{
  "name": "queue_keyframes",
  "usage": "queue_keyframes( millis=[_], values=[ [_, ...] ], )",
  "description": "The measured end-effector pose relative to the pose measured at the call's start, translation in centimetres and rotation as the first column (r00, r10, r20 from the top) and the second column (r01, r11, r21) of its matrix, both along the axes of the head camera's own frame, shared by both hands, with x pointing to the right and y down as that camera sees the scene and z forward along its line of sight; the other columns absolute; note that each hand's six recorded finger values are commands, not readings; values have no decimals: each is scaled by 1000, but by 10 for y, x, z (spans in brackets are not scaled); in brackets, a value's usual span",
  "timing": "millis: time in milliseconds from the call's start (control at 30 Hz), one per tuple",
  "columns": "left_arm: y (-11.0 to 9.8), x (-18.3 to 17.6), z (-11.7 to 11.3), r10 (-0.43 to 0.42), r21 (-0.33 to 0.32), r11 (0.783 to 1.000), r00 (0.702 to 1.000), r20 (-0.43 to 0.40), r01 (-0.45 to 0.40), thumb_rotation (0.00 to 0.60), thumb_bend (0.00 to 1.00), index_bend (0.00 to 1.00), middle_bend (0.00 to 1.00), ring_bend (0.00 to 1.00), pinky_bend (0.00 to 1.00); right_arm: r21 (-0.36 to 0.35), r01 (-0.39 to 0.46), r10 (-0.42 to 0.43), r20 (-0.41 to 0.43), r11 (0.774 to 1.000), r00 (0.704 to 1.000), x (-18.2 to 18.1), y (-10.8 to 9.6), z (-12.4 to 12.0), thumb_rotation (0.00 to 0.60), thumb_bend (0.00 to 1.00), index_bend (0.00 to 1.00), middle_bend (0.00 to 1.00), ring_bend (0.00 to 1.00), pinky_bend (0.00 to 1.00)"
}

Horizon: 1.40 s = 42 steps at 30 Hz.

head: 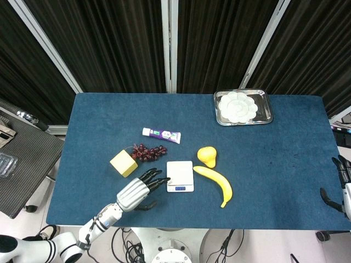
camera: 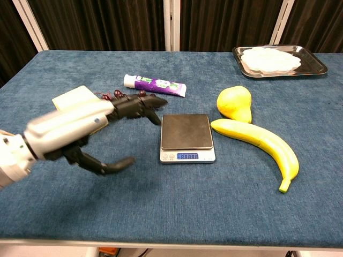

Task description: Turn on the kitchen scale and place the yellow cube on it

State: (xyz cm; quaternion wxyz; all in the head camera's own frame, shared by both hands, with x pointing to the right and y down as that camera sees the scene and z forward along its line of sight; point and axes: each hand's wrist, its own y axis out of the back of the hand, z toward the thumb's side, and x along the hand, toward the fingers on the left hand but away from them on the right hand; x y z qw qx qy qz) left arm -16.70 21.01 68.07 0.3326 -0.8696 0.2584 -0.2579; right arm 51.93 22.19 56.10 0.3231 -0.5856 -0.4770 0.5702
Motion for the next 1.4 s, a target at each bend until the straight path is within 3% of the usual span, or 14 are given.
queue_keyframes(
  millis=[267,467,667,900,1033,1267,1400],
  values=[
    [-38,-47,-2,-189,54,981,978,93,184,600,351,11,85,0,0,10,6,-6,2,1000,1000,-3,-1,-3,600,284,0,0,0,0],
    [-67,-88,3,-379,43,925,914,144,377,600,218,6,70,0,0,4,9,-9,1,1000,1000,-4,-1,-1,600,284,0,0,0,0],
    [-61,-95,21,-394,-56,909,897,202,412,600,105,2,70,0,0,4,11,-11,-1,1000,1000,-6,-2,0,600,284,0,0,0,0],
    [-56,-93,37,-409,-124,889,886,219,441,600,87,2,80,0,5,-5,6,-6,-5,1000,1000,-4,-2,1,600,285,0,0,0,0],
    [-58,-95,43,-420,-123,881,876,237,456,600,128,35,132,33,151,-9,3,-3,-6,1000,1000,-3,-2,2,600,285,0,0,0,0],
    [-64,-91,45,-460,-72,870,856,237,488,600,347,310,344,332,528,-13,3,-3,-6,1000,1000,-3,-2,2,600,287,0,0,0,0],
    [-67,-87,39,-459,-29,879,862,215,476,600,368,324,375,372,574,-14,0,0,-6,1000,1000,-2,-2,2,600,288,0,0,0,0]
  ],
)
